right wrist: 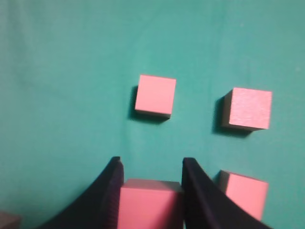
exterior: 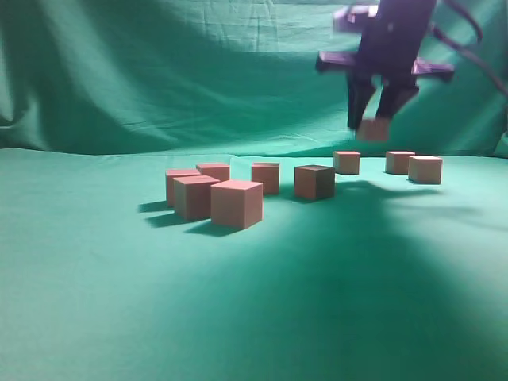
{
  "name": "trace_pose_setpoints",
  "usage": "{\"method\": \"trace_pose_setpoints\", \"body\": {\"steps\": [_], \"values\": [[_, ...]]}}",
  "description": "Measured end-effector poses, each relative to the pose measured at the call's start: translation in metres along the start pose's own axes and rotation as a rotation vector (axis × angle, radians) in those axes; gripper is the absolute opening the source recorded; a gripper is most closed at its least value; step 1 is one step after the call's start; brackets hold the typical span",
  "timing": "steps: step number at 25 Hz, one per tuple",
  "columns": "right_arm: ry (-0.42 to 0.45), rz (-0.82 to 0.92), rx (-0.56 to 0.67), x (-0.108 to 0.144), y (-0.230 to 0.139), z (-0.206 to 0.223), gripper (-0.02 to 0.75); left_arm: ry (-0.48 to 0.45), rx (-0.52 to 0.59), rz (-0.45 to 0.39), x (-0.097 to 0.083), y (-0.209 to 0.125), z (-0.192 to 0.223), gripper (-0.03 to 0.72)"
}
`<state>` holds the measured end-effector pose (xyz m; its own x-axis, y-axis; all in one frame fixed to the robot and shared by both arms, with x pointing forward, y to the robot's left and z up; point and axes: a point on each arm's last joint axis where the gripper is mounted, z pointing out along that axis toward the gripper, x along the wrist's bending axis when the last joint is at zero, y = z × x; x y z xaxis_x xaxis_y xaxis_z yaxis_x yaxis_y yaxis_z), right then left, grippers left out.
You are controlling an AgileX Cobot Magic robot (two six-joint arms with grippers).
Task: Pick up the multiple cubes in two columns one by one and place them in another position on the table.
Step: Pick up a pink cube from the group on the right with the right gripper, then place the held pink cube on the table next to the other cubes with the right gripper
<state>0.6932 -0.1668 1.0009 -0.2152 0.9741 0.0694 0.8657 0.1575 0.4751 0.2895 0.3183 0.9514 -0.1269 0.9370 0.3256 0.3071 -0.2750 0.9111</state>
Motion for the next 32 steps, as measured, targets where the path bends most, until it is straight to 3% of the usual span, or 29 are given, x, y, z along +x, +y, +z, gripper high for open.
{"method": "trace_pose_setpoints", "body": {"steps": [5,9,14,21,26,32], "values": [[0.007,-0.006,-0.046,0.003,0.005,-0.082,0.275,0.0,0.0,0.0,0.0,0.0,0.0,0.0],[0.01,-0.01,-0.011,0.005,-0.007,-0.141,0.275,0.0,0.0,0.0,0.0,0.0,0.0,0.0],[0.083,0.02,-0.002,0.01,-0.039,-0.182,0.275,0.0,0.0,0.0,0.0,0.0,0.0,0.0],[0.22,-0.008,-0.015,0.029,-0.115,-0.19,0.275,0.0,0.0,0.0,0.0,0.0,0.0,0.0],[0.341,-0.213,0.082,0.076,-0.156,-0.171,0.275,0.0,0.0,0.0,0.0,0.0,0.0,0.0],[0.395,-0.341,0.121,0.127,-0.17,-0.14,0.275,0.0,0.0,0.0,0.0,0.0,0.0,0.0]]}}
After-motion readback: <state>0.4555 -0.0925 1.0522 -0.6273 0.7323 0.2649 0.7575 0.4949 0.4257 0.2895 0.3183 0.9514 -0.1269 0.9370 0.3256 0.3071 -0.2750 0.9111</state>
